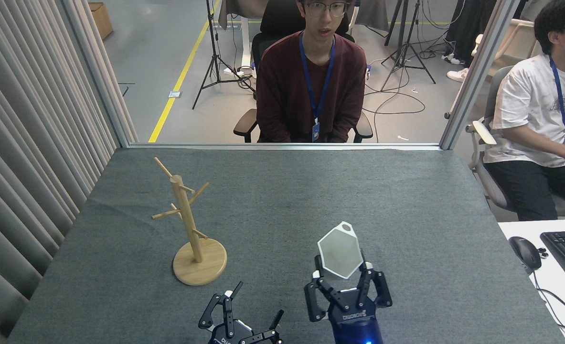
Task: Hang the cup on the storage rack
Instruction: 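Lift the white cup with the right gripper toward the left gripper, then grasp the white cup with the left gripper and release the right gripper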
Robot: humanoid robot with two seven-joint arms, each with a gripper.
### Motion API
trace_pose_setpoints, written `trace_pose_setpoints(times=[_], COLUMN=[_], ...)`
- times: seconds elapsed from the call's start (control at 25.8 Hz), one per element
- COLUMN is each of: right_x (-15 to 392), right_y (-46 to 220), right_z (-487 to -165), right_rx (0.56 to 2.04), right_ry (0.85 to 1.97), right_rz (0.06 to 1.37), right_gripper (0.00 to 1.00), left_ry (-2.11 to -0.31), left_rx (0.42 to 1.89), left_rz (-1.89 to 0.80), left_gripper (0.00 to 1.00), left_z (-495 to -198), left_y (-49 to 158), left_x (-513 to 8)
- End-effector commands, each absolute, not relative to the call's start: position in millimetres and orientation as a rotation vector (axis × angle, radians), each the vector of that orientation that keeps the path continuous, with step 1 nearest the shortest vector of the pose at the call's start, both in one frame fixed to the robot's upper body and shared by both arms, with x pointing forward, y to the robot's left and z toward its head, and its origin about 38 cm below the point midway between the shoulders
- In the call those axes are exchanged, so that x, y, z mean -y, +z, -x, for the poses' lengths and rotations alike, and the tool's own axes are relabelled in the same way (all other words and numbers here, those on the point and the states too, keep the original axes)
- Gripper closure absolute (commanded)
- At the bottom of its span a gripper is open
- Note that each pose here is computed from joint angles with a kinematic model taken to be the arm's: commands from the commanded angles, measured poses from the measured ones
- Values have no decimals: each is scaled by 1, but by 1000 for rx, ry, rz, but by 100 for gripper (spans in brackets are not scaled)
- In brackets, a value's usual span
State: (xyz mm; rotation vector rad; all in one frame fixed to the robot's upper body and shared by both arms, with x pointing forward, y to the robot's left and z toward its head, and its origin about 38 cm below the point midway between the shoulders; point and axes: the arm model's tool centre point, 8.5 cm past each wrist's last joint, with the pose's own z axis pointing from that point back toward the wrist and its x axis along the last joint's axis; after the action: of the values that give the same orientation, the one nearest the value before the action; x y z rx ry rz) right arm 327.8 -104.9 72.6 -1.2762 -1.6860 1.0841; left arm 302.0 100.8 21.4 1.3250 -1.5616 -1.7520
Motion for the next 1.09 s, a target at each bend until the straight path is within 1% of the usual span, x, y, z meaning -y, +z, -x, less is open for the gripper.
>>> trace_pose_setpoints(times=[0.0,0.08,0.19,0.31,0.43,0.54,0.66,0.85,1.05], right_x=[70,61,51,37,33,22,22,20,7], right_y=[78,82,81,82,81,74,67,64,62], right_z=[-318,-318,-315,-309,-305,-289,-277,-269,-262], right_rx=[1747,1759,1775,1810,1817,1832,1829,1826,1839], right_ry=[1106,1094,1120,1143,1142,1171,1183,1190,1203], right_rz=[1236,1222,1210,1186,1180,1150,1147,1135,1121], right_gripper=[50,50,50,50,50,50,50,50,50], left_ry=[-1756,-1763,-1765,-1770,-1767,-1768,-1765,-1761,-1751], left_rx=[1572,1596,1638,1654,1658,1656,1655,1658,1674], left_rz=[-1327,-1314,-1304,-1293,-1287,-1283,-1284,-1284,-1296], left_gripper=[0,0,0,0,0,0,0,0,0], left_z=[-304,-302,-301,-300,-300,-301,-301,-302,-302], left_y=[24,27,34,35,35,34,34,36,40], left_x=[-100,-96,-90,-86,-85,-85,-85,-86,-86])
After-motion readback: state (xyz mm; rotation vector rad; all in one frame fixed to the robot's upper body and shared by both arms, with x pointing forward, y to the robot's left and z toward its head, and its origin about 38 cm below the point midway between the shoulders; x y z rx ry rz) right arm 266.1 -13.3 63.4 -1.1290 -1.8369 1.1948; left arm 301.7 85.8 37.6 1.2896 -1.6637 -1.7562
